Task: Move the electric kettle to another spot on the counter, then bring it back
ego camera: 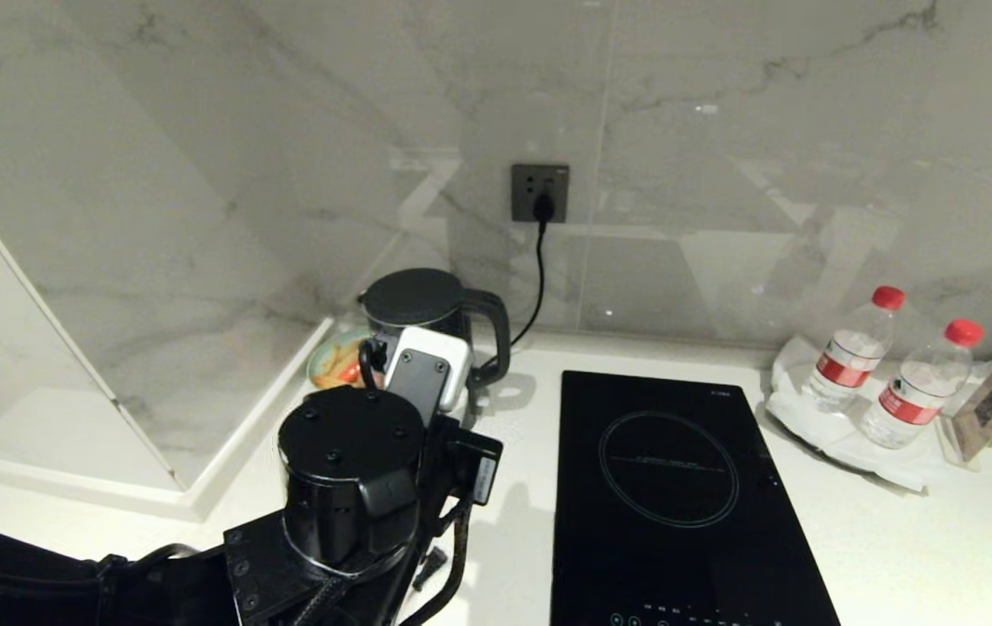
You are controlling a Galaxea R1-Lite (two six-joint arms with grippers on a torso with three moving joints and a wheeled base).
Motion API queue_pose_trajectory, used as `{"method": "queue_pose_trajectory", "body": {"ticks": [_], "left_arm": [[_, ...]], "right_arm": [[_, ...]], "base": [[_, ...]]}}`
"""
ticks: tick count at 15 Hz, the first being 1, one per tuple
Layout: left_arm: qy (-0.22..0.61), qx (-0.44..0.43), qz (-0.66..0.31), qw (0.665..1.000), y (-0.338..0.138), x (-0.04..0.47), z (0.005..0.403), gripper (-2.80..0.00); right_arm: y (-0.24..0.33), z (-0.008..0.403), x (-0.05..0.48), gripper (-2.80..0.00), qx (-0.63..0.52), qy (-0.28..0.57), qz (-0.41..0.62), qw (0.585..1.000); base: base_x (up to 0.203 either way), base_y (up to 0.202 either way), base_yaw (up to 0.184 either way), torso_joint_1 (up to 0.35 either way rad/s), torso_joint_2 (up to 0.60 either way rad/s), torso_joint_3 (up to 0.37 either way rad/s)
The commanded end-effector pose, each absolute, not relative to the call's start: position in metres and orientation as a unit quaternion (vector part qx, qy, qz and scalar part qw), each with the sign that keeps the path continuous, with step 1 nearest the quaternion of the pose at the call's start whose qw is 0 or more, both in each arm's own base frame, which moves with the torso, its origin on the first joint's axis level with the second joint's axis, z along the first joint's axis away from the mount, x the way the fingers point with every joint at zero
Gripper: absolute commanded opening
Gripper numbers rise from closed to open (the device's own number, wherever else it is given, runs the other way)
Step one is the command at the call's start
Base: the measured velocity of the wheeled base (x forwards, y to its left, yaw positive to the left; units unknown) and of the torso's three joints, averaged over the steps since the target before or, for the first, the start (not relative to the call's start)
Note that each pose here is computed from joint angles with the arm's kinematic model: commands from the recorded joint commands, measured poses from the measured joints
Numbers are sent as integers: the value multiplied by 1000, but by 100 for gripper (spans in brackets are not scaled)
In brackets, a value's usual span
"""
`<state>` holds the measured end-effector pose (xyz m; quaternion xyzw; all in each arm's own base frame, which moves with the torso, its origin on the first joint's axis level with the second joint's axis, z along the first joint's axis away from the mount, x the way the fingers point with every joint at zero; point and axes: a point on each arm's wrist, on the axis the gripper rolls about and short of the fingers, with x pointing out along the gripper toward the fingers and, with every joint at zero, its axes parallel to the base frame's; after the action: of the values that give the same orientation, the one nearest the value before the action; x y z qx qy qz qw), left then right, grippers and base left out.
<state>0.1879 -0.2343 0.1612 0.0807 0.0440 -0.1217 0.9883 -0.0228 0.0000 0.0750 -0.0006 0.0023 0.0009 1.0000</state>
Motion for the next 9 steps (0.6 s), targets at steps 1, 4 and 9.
{"method": "queue_pose_trajectory", "body": {"ticks": [1,4,9], "left_arm": [[44,81,-123,988,-241,190,169,-280],[43,78,-127,988,-250,193,175,-280],[37,72,-128,988,-256,197,178,-280]], "right_arm": [[0,75,-23,-280,-1,2,1,1000],[0,75,-23,-280,-1,3,1,1000],[0,75,-23,-280,-1,2,1,1000]], "base": [[0,0,0,0,0,0],[0,0,0,0,0,-101],[0,0,0,5,2,-151]]}}
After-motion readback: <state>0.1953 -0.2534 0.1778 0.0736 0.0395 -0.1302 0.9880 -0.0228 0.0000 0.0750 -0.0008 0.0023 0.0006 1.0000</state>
